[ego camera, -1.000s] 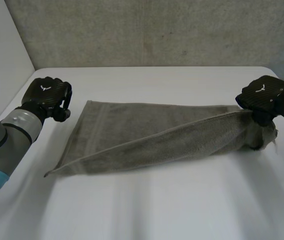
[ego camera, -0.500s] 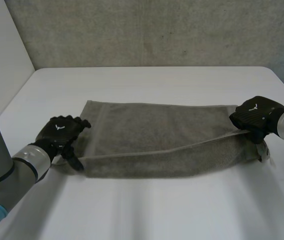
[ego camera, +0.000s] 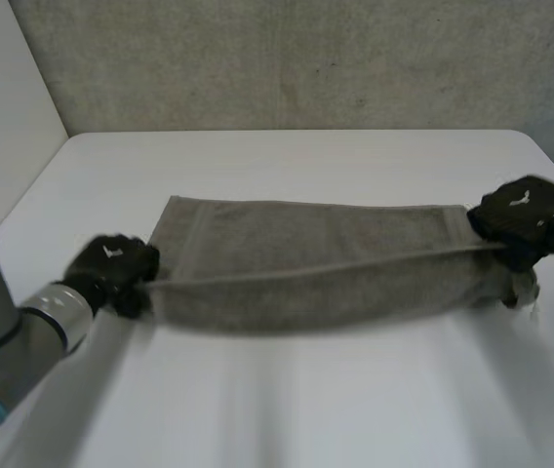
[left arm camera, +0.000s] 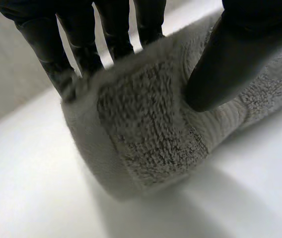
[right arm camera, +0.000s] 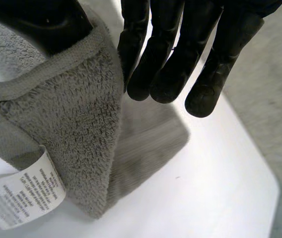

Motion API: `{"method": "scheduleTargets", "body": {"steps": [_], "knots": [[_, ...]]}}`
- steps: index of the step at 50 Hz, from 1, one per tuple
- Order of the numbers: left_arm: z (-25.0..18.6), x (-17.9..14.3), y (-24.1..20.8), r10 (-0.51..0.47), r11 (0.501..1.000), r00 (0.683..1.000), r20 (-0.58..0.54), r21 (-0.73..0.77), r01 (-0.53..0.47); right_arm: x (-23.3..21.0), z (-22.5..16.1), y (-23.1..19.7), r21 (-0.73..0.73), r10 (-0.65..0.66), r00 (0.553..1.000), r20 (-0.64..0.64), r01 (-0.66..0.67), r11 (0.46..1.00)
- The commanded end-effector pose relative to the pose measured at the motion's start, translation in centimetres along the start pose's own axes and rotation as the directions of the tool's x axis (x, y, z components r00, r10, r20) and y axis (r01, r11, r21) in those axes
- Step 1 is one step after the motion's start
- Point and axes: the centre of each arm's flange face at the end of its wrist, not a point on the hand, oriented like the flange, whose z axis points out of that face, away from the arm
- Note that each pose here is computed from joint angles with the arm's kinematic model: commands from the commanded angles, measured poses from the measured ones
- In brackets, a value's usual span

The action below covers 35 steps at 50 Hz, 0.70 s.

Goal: Fold the towel.

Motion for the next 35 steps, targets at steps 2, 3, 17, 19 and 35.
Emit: {"method": "scheduleTargets", "body": {"steps": [2, 3, 17, 19, 35], "knots": [[-3.5, -3.3, -6.0, -0.068, 0.974, 0.99, 0.122, 0.222, 0.039, 2.0, -3.3, -2.7, 0.137, 0.004, 0.998, -0.061, 0.005, 0.991], [-4.4, -3.7, -7.2, -0.085, 0.962, 0.987, 0.136, 0.268, 0.046, 2.2, -4.0, -3.3, 0.161, -0.003, 0.997, -0.071, 0.015, 0.987], [-1.1, -3.7, -6.9, -0.102, 0.953, 0.989, 0.105, 0.294, 0.067, 2.1, -2.9, -3.3, 0.091, -0.038, 0.999, 0.004, 0.037, 0.995], [0.3, -3.6, -6.4, -0.107, 0.959, 0.99, 0.092, 0.272, 0.078, 1.8, -1.8, -2.9, 0.062, -0.06, 0.998, 0.021, 0.058, 0.996], [6.5, -3.9, -10.4, -0.072, 0.919, 0.994, 0.082, 0.392, 0.034, 1.5, 4.4, -7.3, 0.206, -0.197, 0.963, -0.184, 0.233, 0.95]]}}
